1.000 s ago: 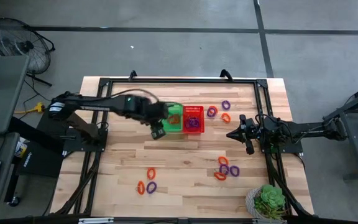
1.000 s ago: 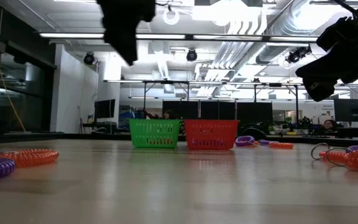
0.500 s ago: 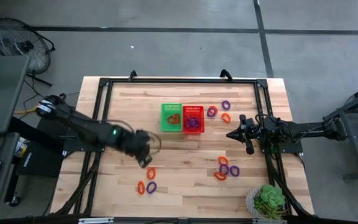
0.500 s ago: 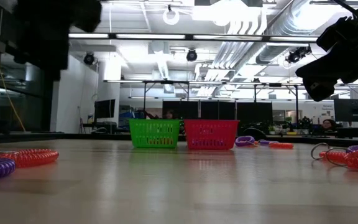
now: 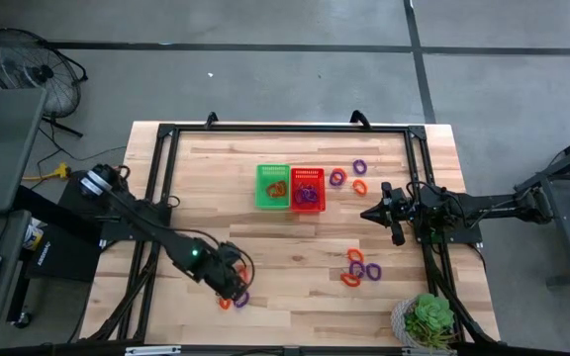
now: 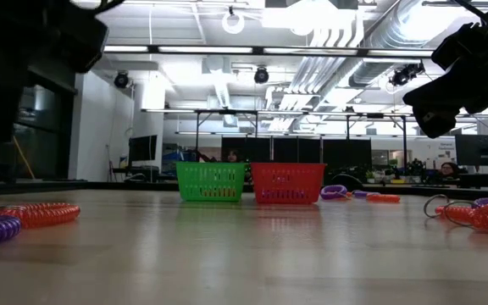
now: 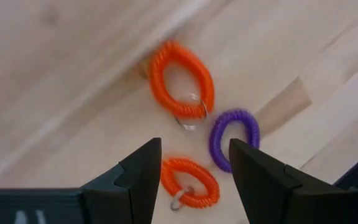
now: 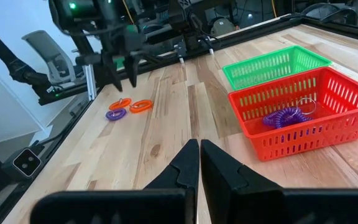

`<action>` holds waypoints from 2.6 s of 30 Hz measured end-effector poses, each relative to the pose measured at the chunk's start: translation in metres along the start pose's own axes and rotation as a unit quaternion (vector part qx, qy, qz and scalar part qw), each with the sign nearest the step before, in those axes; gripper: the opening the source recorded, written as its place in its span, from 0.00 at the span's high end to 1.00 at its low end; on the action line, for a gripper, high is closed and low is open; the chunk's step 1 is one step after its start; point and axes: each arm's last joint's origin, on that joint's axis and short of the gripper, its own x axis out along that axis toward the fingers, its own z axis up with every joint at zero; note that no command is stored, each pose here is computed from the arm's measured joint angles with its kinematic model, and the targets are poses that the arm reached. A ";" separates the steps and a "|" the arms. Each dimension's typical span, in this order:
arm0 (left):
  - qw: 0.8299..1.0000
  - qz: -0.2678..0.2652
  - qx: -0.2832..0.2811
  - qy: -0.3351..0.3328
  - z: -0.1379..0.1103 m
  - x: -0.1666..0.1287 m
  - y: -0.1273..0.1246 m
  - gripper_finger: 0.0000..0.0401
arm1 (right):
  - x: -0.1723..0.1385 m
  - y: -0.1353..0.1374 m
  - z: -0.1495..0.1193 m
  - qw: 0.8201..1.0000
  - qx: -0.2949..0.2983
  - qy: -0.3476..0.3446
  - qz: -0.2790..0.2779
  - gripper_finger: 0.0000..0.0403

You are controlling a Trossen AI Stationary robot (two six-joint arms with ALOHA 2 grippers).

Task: Sort spring keychains
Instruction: Put the purple spring keychain into the orange bin

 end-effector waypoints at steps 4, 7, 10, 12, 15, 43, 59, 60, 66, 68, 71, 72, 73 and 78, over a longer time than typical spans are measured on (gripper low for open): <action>1.000 0.005 -0.005 0.030 -0.002 0.016 -0.003 0.54 | 0.000 0.000 0.000 1.000 0.000 0.000 0.000 0.97; 0.999 0.008 -0.011 0.046 -0.003 0.021 -0.006 0.54 | 0.000 0.000 0.000 1.000 0.000 0.000 0.000 0.97; 0.999 0.011 -0.012 0.050 -0.004 0.027 -0.013 0.54 | 0.000 0.000 0.000 1.000 0.000 0.000 0.000 0.97; 0.999 0.007 -0.007 0.050 -0.004 0.028 -0.019 0.54 | 0.000 0.000 0.000 1.000 0.000 0.000 0.000 0.97; 0.999 0.005 0.001 0.052 -0.003 0.029 -0.028 0.54 | 0.000 0.000 0.000 1.000 0.000 0.000 0.000 0.97; 0.985 0.153 0.027 0.073 -0.007 0.080 -0.045 0.58 | 0.000 0.000 0.000 1.000 0.000 0.000 0.000 0.97; 0.985 0.156 0.029 0.073 -0.007 0.079 -0.045 0.91 | 0.000 0.000 0.000 1.000 0.000 0.000 0.000 0.97; 0.985 0.156 0.029 0.073 -0.007 0.079 -0.046 0.92 | 0.000 0.000 0.000 1.000 0.000 0.000 0.000 0.97; 0.985 0.157 0.037 0.060 -0.005 0.070 -0.057 0.95 | 0.000 0.000 0.000 1.000 0.000 0.000 0.000 0.97; 0.985 0.158 0.051 0.055 -0.004 0.064 -0.062 0.95 | 0.000 0.000 0.000 1.000 0.000 0.000 0.000 0.97; 0.981 0.174 0.075 0.037 -0.001 0.054 -0.069 0.95 | 0.000 0.000 0.000 1.000 0.000 0.000 0.000 0.97; 0.982 0.168 0.080 0.031 0.003 0.049 -0.074 0.95 | 0.000 0.000 0.000 1.000 0.000 0.000 0.000 0.97; 0.983 0.159 0.086 0.027 0.005 0.043 -0.080 0.95 | 0.000 0.000 0.000 1.000 0.000 0.000 0.000 0.97; 0.983 0.139 0.121 0.004 0.025 0.012 -0.101 0.96 | 0.000 0.000 0.000 1.000 0.000 0.000 0.000 0.97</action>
